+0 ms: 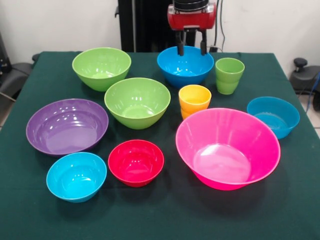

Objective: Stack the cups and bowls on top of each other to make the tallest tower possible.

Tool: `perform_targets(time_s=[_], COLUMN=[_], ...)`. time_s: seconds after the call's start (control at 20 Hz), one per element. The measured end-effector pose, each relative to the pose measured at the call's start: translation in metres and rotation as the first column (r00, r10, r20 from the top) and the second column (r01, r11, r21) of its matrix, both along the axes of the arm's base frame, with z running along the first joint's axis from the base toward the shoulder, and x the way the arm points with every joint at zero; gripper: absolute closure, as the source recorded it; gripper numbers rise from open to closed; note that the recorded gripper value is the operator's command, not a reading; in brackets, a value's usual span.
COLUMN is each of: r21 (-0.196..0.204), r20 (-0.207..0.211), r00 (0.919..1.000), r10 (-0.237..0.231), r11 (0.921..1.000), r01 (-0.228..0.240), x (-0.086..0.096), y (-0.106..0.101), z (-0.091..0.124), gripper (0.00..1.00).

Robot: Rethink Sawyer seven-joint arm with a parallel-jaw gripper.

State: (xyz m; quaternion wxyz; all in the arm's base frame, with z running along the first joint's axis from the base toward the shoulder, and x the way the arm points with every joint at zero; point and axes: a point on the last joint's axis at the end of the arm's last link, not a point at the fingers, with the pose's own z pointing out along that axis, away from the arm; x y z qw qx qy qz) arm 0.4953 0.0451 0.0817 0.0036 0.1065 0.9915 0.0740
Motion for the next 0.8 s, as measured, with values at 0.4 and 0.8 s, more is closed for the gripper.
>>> perform_targets(time_s=[0.4, 0.8], r21=[0.014, 0.011], r20=[-0.001, 0.023], r00=[1.0, 0.9996], r10=[0.009, 0.013], r11=[0.9999, 0.9998], r01=[-0.009, -0.014], x=[0.015, 0.035], y=[-0.021, -0.052], z=[0.004, 0.005], gripper=[0.0, 0.0])
